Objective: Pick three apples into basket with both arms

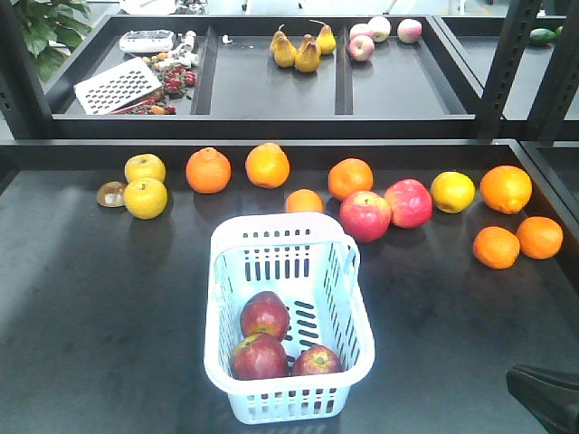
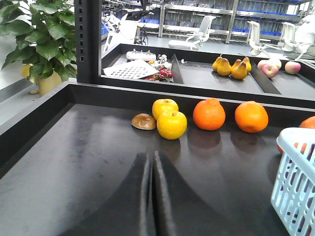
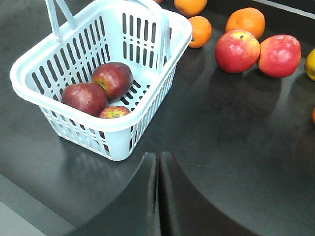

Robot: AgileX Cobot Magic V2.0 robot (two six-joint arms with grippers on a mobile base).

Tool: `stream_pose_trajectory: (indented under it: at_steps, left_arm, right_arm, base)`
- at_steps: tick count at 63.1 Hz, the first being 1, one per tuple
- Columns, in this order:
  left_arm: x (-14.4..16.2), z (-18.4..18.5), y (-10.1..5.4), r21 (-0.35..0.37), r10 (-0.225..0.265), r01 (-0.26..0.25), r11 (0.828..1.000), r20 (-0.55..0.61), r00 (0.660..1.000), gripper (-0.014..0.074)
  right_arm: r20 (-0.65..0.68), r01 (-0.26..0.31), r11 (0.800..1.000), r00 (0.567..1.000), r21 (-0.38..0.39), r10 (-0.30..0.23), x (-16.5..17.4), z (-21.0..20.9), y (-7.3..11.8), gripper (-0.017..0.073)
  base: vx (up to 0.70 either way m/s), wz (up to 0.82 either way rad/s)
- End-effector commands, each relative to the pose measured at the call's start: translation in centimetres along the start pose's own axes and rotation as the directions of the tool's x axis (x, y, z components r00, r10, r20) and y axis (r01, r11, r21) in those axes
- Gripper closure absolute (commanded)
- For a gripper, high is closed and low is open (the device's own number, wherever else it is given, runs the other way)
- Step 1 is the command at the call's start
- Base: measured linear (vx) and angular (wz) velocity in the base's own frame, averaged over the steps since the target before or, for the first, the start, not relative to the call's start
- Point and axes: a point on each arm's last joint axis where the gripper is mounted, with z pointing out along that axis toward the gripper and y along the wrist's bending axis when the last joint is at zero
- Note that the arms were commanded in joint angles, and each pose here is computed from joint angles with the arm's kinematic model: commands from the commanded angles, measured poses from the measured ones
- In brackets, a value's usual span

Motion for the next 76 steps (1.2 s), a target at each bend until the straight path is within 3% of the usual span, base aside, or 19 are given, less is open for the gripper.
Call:
stream_pose_trajectory:
  at_steps: [1,36,45,50,55,60,69,76]
  left_arm:
    - [-0.6,-0.1,-0.1,0.017,-0.012,0.011,1.0,0.087,0.996,0.06]
    - [-0.5,-0.1,-0.1,0.016,-0.012,0.011,1.0,0.084,0.996,0.06]
    - [-0.5,-0.1,-0.1,0.016,-0.012,0.011,1.0,0.084,0.996,0.06]
    - [-0.6,-0.1,-0.1,0.016,-0.012,0.01,1.0,0.084,0.996,0.06]
    - [-0.6,-0.1,-0.1,0.016,-0.012,0.01,1.0,0.084,0.996,0.06]
    - [-0.6,-0.1,-0.1,0.016,-0.012,0.01,1.0,0.084,0.996,0.06]
    - [-0.6,-0.1,-0.1,0.016,-0.012,0.01,1.0,0.084,0.996,0.06]
    - [-0.6,-0.1,-0.1,0.016,-0.012,0.01,1.0,0.084,0.996,0.06]
  right_arm:
    - [0.089,0.009,1.0,0.996,0.012,-0.01,-1.4,-0.4,-0.2,0.0564]
    - [0.098,0.018,1.0,0.995,0.014,-0.019,0.0,0.7,0.0,0.0564]
    - [0.15,-0.123,0.992,0.981,0.005,0.121,2.7,1.8,0.1,0.0564]
    - [0.153,-0.24,0.97,0.961,0.047,0.231,4.6,2.2,-0.3,0.0564]
    - [0.186,-0.341,0.933,0.93,0.115,0.317,6.1,2.1,-0.9,0.0564]
    - [0.256,-0.381,0.908,0.908,0.175,0.332,6.8,1.5,-1.4,0.0564]
    - [0.412,-0.429,0.869,0.858,0.246,0.307,7.9,0.6,-1.8,0.0564]
    - [0.501,-0.444,0.856,0.822,0.265,0.271,8.7,0.4,-1.7,0.0564]
  base:
    - [0.0,0.0]
    - [0.0,0.0]
    - [0.0,0.0]
    - [0.0,0.0]
    - [0.0,0.0]
    - [0.0,0.0]
    - [0.0,0.0]
    - [0.0,0.0]
